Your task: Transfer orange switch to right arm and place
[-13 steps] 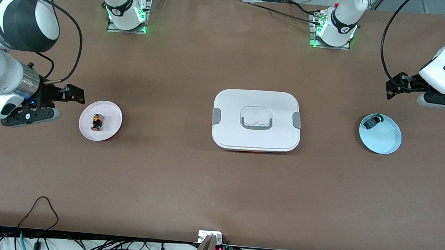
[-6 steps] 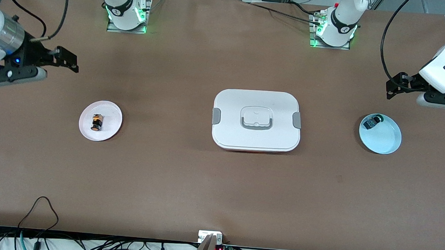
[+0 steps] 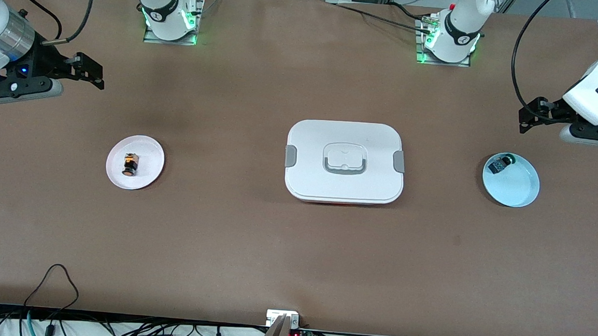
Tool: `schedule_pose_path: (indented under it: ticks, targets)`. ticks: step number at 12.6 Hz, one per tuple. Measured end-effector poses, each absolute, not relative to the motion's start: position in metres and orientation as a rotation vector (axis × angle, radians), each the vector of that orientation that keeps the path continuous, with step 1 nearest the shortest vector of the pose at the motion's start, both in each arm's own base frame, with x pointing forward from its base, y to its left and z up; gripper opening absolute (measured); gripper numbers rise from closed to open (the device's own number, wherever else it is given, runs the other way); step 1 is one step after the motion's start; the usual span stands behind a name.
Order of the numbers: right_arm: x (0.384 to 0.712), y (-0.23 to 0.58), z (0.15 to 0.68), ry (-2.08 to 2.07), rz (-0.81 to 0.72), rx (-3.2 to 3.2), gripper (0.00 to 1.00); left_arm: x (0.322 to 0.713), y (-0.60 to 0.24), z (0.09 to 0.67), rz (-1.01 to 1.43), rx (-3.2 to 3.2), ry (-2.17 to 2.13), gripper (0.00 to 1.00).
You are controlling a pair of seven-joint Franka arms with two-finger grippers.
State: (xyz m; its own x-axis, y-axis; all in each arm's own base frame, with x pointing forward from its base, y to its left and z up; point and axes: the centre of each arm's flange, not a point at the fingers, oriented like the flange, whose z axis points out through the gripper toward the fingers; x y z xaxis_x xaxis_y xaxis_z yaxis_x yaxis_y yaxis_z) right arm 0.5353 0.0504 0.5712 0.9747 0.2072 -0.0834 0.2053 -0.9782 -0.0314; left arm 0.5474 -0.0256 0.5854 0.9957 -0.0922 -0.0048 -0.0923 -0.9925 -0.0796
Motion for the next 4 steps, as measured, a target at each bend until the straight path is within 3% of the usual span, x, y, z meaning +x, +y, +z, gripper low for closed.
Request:
schedule_pose_path:
  ticks: [4]
  targets:
    - [0.5365,0.047,0.5725,-0.317,0.123,-3.104,1.0,0.5474,-0.0258,0.5855,0.002,-3.058,0.142,1.0]
